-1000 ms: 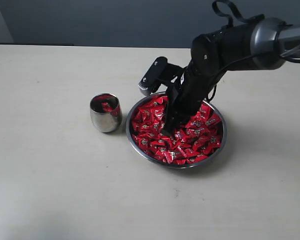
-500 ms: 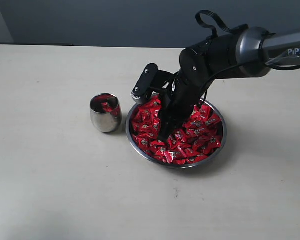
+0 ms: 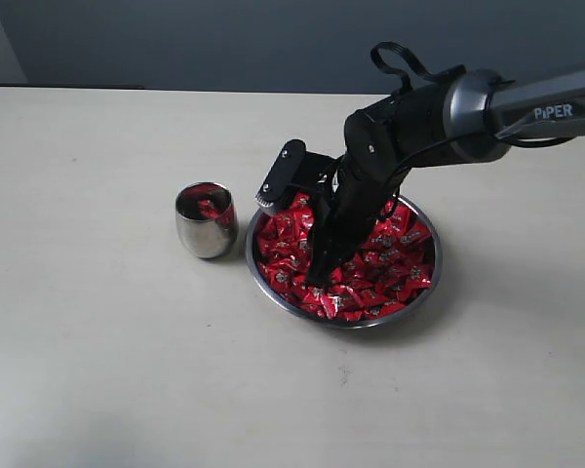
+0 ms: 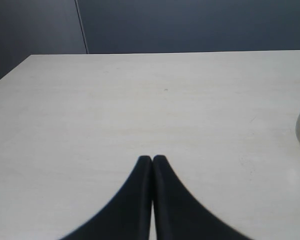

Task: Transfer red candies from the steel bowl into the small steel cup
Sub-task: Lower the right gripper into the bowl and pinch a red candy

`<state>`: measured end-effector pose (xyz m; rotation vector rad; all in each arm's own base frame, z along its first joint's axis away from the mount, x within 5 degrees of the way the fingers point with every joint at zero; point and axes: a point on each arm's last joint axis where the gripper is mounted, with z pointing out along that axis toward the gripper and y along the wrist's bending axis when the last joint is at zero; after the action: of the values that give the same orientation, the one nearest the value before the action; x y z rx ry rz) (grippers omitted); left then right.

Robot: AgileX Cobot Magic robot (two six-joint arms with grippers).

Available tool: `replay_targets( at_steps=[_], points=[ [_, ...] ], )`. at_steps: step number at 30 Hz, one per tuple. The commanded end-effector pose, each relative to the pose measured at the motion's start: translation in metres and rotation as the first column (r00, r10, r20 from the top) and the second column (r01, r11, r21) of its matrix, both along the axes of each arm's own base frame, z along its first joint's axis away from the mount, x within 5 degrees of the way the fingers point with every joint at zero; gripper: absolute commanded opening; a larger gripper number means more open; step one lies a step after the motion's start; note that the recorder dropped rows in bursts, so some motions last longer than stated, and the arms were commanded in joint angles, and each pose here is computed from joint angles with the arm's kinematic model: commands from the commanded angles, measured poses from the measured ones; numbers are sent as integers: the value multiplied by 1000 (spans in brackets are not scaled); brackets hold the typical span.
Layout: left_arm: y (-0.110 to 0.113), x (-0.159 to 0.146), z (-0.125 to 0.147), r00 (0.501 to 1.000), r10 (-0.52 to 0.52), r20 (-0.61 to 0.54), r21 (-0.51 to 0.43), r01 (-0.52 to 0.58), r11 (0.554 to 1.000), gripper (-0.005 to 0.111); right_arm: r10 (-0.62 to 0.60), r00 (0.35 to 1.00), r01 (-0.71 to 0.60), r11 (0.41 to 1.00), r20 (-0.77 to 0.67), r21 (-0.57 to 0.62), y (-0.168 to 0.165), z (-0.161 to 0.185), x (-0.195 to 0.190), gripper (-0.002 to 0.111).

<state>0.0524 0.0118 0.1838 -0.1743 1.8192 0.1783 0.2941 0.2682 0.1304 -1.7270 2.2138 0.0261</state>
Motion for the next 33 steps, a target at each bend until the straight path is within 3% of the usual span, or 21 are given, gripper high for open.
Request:
replay_targets(
  at_steps=[1,15,16,18,19,33],
  points=[
    [0,0,0,1000,-5,12,-5,5,1000,0,-8,1000,8,1000,6,13,1,1,1,32],
    [0,0,0,1000,-5,12,-5,5,1000,0,-67,998,67,997,-21,30,1,1,0,31],
    [0,0,0,1000,-5,12,-5,5,1000,0,-67,998,67,997,-21,30,1,1,0,28],
    [0,0,0,1000,-5,12,-5,5,1000,0,-67,998,67,997,-23,29,1,1,0,12],
    [0,0,0,1000,-5,12,-5,5,1000,0,-67,998,67,997,-23,29,1,1,0,-1],
    [0,0,0,1000,-5,12,-5,5,1000,0,-74,997,74,996,-5,51,1,12,0,-1]
  ],
)
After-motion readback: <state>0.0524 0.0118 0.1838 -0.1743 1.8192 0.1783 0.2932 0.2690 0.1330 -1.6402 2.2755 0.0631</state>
